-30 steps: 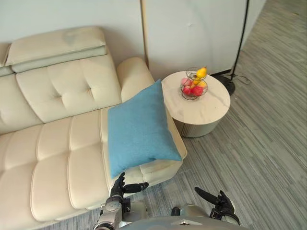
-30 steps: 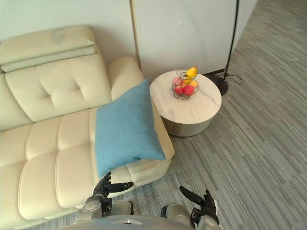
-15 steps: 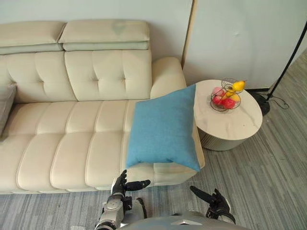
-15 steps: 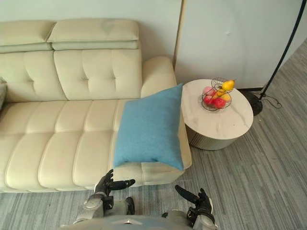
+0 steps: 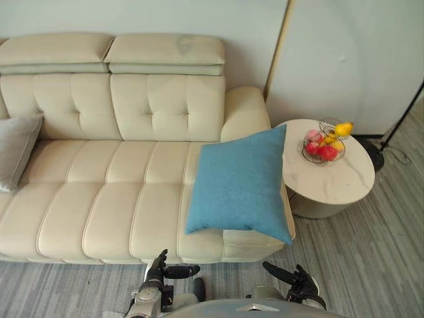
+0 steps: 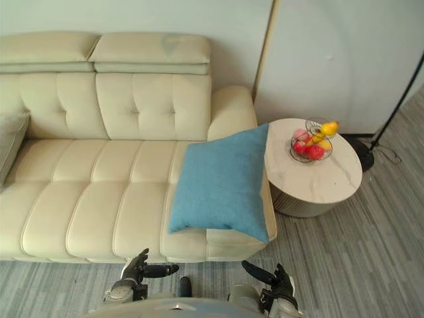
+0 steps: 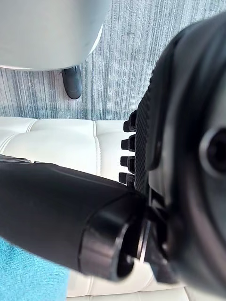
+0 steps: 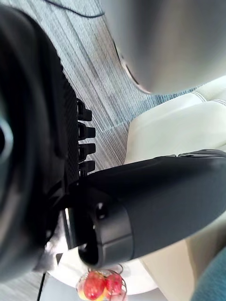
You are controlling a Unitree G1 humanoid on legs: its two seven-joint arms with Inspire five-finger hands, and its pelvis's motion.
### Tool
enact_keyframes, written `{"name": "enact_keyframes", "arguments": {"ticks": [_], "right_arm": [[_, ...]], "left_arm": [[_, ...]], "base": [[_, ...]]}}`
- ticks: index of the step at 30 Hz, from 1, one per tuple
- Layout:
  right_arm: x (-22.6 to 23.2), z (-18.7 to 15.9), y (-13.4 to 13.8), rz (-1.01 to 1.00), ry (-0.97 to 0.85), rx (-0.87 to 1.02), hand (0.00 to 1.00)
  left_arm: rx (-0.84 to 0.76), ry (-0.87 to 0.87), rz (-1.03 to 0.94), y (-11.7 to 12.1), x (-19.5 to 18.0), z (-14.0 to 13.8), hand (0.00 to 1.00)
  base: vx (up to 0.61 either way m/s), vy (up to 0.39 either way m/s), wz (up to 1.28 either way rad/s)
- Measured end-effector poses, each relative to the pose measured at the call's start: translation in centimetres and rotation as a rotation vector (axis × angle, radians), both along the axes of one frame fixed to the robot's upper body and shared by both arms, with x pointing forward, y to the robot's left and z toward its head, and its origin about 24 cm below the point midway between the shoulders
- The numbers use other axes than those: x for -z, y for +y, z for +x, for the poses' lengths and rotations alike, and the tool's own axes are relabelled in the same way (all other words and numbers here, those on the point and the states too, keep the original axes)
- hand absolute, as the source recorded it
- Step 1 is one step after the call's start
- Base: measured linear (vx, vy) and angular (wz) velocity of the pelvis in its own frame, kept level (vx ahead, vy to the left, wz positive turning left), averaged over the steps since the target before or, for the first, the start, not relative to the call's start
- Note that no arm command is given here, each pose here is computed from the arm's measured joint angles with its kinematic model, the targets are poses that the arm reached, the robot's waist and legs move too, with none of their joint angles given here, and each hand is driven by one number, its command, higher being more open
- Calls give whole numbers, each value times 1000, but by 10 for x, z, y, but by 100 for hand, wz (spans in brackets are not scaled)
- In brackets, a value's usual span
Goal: Pick up cushions and gather them together orderly.
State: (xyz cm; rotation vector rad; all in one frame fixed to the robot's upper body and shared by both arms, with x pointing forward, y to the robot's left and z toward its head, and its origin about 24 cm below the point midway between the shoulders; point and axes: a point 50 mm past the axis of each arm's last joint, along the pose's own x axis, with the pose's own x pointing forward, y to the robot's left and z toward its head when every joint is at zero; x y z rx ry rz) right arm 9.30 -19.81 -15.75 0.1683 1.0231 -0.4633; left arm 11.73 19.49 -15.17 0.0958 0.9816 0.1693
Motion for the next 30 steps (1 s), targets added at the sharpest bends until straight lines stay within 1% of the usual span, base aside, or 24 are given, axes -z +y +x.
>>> {"name": "enact_keyframes", "arguments": {"ticks": [3, 8, 12, 15, 18, 22, 24, 27, 30], "right_arm": [[2, -1, 5, 11, 11, -3, 100], [1, -1, -1, -3, 11, 3, 100], [0, 1, -1, -7, 8, 0, 100], [-4, 6, -7, -44, -13, -23, 100], [-13, 13, -19, -99, -74, -30, 100], [-37, 23, -49, -246, -168, -84, 100], [-48, 25, -59, -299, -202, -103, 100], [-63, 26, -70, -364, -250, -128, 100], [-80, 23, -87, -436, -292, -123, 100]], "left_arm": [[-14, 0, 23, 8, -1, 1, 100], [-13, 1, -5, -1, 1, -1, 100], [-11, -2, 1, 1, 0, 1, 100], [-11, -3, 6, 2, 0, 1, 100], [-10, -12, 13, 5, -2, 2, 100], [-8, -45, 48, 18, -8, 6, 100], [-37, -65, 56, 25, -11, 8, 100], [-45, -78, 72, 32, -14, 5, 100], [-85, -67, 79, 38, -13, -6, 100]], "base": [[105, -107, 17], [137, -57, 0], [130, -31, 18], [56, 16, 0], [-1, 12, -1], [-48, 24, -5], [-90, 11, -6], [-79, -2, -6], [-67, -8, -2]]}}
